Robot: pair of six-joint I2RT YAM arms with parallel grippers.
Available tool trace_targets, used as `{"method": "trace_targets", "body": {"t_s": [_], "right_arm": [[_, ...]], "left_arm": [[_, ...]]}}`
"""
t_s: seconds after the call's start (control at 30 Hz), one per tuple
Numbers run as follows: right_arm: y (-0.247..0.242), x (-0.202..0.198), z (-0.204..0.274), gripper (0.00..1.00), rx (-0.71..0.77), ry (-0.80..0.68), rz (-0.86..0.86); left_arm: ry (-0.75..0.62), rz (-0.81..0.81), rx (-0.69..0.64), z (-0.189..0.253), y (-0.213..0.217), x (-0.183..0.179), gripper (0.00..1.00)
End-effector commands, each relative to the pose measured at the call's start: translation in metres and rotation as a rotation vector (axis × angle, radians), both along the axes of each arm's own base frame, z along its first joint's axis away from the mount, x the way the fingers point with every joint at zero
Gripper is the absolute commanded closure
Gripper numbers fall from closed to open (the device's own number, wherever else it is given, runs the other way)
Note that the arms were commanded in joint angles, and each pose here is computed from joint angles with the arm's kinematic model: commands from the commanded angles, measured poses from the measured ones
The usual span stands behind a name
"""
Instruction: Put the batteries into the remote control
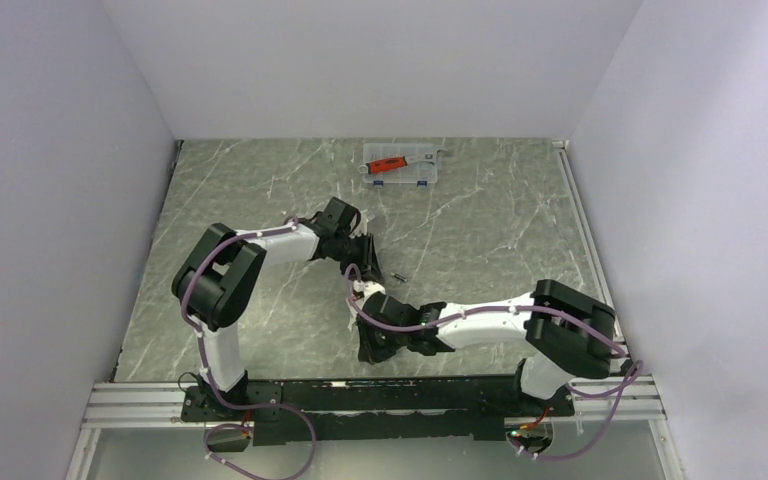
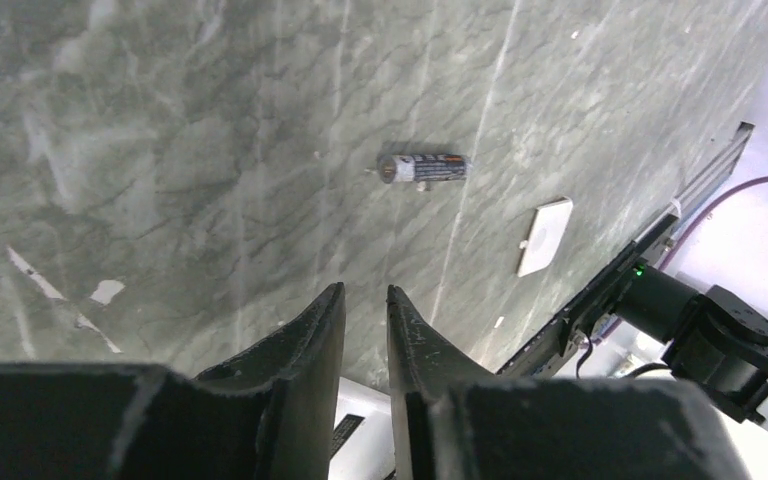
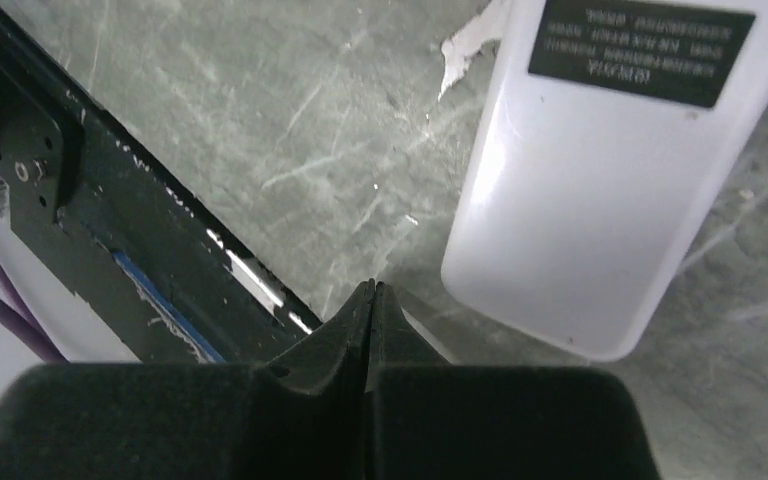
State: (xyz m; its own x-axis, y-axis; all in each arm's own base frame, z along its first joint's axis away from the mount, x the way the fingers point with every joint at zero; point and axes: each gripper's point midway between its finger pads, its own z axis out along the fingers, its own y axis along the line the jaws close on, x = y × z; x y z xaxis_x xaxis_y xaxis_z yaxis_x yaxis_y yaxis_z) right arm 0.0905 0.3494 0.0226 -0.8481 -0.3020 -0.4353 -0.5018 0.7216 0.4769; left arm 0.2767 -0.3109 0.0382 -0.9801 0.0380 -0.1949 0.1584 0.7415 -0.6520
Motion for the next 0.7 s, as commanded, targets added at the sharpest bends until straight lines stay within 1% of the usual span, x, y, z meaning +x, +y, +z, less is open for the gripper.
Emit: {"method": "trace_targets", "body": {"t_s": [0.0, 0.33, 0.67], "right_arm": [[0.021, 0.013, 0.013, 1.00, 0.040, -0.038, -0.030], [-0.004, 0.025, -0.005, 1.00, -0.105, -0.073, -0.106], [-0.038, 0.035, -0.010, 1.00, -0.195, -0.125, -0.181]], "left_arm": [[-0.007, -0.005, 0.050, -0.009, 0.010, -0.006, 0.74], [0.007, 0.000, 0.098, -0.021, 0.024, -0.017, 0.80], [0.009, 0.014, 0.125, -0.021, 0.032, -0.022, 0.83]]}}
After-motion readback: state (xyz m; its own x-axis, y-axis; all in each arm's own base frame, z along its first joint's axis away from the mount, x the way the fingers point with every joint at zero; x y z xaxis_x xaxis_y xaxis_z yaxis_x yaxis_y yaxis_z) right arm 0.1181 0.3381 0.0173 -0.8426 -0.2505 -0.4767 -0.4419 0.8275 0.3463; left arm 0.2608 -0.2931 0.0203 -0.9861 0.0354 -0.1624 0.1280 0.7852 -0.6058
